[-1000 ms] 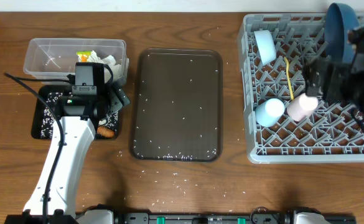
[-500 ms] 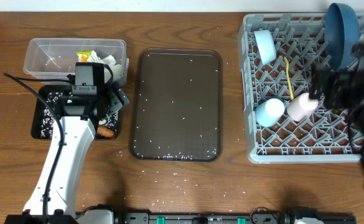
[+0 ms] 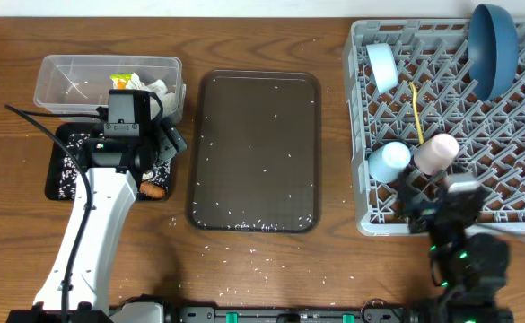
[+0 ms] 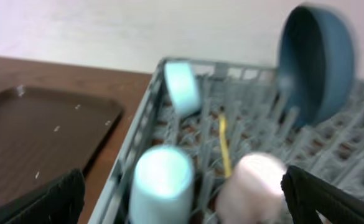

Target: Sort waste into correct bins and load items into the dishwasher rack

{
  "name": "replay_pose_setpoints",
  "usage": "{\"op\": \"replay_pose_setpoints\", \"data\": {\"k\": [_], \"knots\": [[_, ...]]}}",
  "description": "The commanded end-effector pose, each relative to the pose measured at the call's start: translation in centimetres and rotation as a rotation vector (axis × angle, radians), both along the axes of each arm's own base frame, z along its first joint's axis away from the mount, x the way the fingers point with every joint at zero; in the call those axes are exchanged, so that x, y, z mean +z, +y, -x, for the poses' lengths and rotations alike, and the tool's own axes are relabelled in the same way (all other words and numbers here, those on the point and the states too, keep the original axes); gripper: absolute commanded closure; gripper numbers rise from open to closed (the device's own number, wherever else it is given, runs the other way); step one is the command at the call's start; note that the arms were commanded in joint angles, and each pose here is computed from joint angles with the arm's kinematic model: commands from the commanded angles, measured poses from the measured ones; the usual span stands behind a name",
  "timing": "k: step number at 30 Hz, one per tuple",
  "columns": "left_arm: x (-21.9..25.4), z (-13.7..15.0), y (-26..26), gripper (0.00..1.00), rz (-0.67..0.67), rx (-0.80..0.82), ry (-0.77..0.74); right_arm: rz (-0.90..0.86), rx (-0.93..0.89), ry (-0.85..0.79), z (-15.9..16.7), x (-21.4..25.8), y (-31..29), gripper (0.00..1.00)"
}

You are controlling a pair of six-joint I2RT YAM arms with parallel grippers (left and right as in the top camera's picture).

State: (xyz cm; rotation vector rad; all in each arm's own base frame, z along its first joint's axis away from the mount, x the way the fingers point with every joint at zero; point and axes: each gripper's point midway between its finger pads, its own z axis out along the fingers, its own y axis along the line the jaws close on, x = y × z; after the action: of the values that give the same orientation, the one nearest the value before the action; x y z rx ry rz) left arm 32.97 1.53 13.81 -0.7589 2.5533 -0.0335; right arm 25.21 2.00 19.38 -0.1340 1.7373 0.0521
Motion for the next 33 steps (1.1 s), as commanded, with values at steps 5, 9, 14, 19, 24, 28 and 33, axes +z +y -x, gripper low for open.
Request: {"op": "replay_pose_setpoints", "data": {"k": [5,9,14,19,24,28,33], "knots": [[0.6,-0.2,0.3,0.03,-0.014,0.003,-0.013,-0.018,0.019,-0.064,0.7,-2.5,0.8,0.01],[0.6,-0.2,0.3,0.03,-0.014,0.003,-0.013,-0.017,0.017,-0.062,0.7,-3.4,0.8,0.01],[0.6,-0.2,0.3,0.03,-0.014,0.003,-0.013,-0.022,0.017,-0.077,0.6,-4.1,0.8,0.01],[0.6,-0.2,0.3,0.03,-0.014,0.003,-0.012,-0.023,0.016,-0.104,0.7,-3.5,0.8,0.01],[0.6,-0.2,0.3,0.03,-0.014,0.003,-0.013,-0.023,0.016,-0.102,0.7,-3.5,0.8,0.01],[0.6,-0.2,0.3,0.03,-0.014,0.003,-0.013,-0.023,0.016,-0.101,0.7,-3.6,0.8,0.01],[0.6,-0.2,0.3,0.03,-0.014,0.003,-0.013,-0.023,0.016,-0.101,0.7,-3.6,0.8,0.01]]}}
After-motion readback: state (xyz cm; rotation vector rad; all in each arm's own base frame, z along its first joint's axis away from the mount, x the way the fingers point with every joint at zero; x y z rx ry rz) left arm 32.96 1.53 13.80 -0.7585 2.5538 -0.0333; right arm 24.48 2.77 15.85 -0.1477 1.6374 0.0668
